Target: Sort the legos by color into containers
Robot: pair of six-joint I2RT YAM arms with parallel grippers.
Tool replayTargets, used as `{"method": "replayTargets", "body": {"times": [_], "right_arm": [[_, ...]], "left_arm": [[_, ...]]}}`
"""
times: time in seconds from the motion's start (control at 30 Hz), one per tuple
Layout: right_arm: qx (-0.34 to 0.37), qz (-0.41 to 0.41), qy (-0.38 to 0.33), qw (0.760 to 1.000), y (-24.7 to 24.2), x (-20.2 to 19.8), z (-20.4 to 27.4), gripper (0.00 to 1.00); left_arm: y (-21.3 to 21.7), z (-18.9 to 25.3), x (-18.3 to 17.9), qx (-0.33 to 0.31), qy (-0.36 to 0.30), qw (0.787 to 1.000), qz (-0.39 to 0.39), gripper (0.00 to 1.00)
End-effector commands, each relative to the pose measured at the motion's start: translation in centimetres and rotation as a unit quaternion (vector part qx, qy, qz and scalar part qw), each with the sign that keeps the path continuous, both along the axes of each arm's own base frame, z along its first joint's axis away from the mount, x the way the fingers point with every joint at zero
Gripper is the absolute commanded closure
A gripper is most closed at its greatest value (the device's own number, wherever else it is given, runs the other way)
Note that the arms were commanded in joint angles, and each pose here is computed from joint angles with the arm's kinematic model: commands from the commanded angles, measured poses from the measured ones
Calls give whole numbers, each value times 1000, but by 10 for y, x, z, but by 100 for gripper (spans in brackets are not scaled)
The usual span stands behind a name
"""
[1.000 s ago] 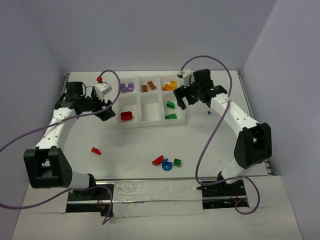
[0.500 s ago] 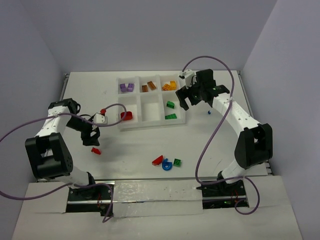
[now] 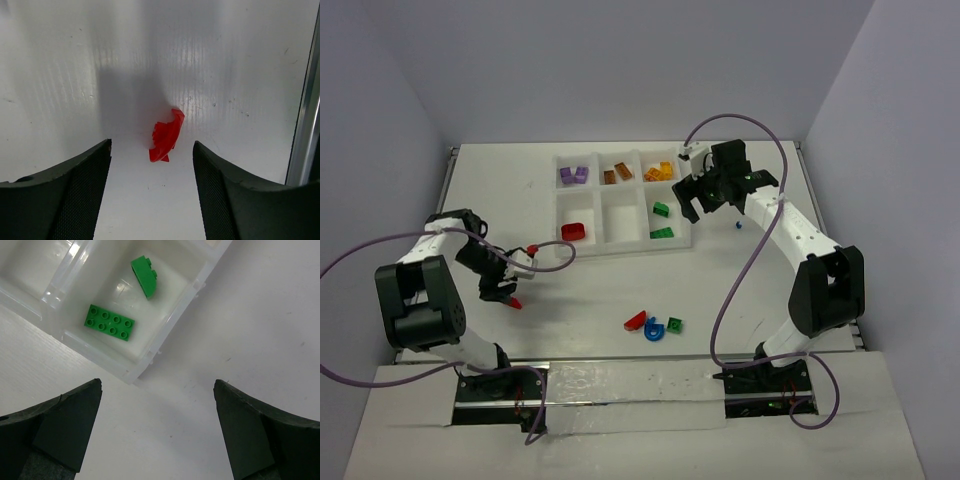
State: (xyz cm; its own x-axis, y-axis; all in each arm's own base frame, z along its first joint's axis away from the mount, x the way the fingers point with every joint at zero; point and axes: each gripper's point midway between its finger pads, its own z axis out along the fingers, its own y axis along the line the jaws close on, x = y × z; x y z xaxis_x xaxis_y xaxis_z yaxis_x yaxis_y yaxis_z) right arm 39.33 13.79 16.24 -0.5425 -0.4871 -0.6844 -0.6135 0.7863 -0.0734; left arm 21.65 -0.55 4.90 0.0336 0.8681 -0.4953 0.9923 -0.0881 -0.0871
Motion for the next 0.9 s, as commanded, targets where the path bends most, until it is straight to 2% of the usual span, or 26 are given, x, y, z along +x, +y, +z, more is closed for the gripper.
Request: {"method": "replayTargets", "body": {"times": [0.0,0.13,0.2,0.3,0.37,0.57,0.67,0.73,0.77,0.8,0.83,0.87], "right_arm": [[-8,-5,-14,1000,-6,3,8,0],[-10,-4,-14,1000,-6,5,8,0],[-12,-3,-15,1000,-6,6,8,0],[-14,-4,-14,1000,-7,8,8,0],[-13,-5,-13,1000,-7,9,9,0],[-14,-3,-12,1000,-8,9,8,0],[-15,-1,-10,1000,-9,6,6,0],[-12,0,-11,1000,-9,2,8,0],[-11,0,-10,1000,-10,-1,7,0],[-10,0,-8,1000,-10,-2,6,0],[-9,0,-5,1000,-10,-5,5,0],[-7,0,-2,1000,-10,-8,4,0]], "left_arm": [[7,-10,0,12,-8,999,-35,30],[7,-17,-5,16,-4,999,-37,35],[8,-22,-5,18,-7,999,-33,44],[8,-25,-5,22,-9,999,-33,48],[9,-28,-5,22,-12,999,-33,59],[6,-19,0,14,-19,999,-33,80],[-5,0,7,-13,-28,999,-20,92],[-28,37,34,-55,-61,997,0,100],[-39,52,43,-74,-63,995,25,100],[-55,84,67,-112,-100,988,40,100],[-65,100,79,-119,-108,985,63,100],[-95,124,88,-164,-85,975,121,100]]}}
